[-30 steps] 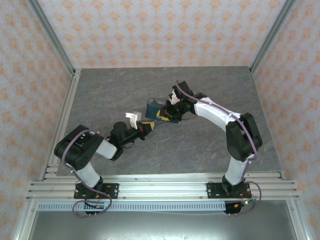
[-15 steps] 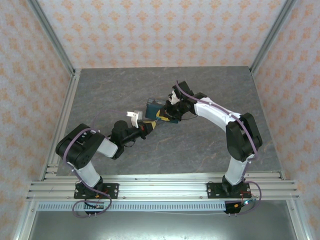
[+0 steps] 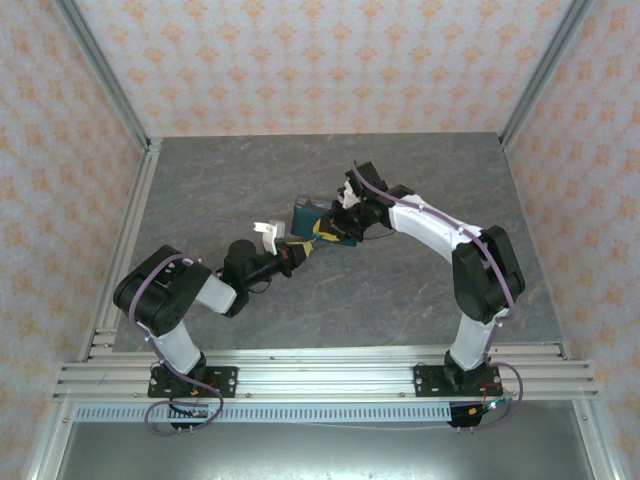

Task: Unlock a padlock with a key

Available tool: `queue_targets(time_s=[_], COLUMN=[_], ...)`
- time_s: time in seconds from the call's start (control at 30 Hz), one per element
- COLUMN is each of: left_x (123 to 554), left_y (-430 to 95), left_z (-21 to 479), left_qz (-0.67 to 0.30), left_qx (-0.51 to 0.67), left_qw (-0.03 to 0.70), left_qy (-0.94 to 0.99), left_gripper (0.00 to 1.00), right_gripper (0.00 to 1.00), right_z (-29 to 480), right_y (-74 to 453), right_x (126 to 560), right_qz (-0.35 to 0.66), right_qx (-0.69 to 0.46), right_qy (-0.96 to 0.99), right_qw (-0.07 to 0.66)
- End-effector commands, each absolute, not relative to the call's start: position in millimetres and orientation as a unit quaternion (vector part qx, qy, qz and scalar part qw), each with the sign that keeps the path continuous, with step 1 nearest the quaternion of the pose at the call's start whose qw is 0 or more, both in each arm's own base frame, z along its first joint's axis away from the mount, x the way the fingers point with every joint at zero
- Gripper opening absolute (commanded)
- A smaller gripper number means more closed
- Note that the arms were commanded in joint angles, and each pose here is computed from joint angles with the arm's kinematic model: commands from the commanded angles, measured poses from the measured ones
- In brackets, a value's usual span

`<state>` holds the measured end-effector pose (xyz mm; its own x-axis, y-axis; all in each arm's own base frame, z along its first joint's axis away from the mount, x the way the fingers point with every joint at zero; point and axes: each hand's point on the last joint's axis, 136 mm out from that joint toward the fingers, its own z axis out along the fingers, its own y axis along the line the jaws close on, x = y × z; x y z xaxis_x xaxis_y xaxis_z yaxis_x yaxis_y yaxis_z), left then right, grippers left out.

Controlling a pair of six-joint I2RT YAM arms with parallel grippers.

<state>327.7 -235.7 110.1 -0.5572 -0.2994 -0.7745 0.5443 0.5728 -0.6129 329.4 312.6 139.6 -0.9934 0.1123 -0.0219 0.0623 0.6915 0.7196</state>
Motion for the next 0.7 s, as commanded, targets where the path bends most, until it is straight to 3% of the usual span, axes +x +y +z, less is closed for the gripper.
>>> queue_targets(time_s=[0.0, 0.67], left_x=[337.9, 340.2], left_y=[-238.5, -250.1], left_z=[128.6, 126.9], left_qz=[-0.465, -0.45], left_qx=[0.088, 0.095], left_qw=[0.489, 0.492], left_qy=[0.733, 0.739], left_gripper=[0.0, 0.0], right_gripper=[0.0, 0.0], right_z=[166.7, 156.8], right_y=[317.3, 314.4], right_x=[327.2, 326.3], right_qz=[0.421, 0.412], right_qx=[0.031, 0.04], right_qy=[0.905, 0.909], right_qw=[0.052, 0.048])
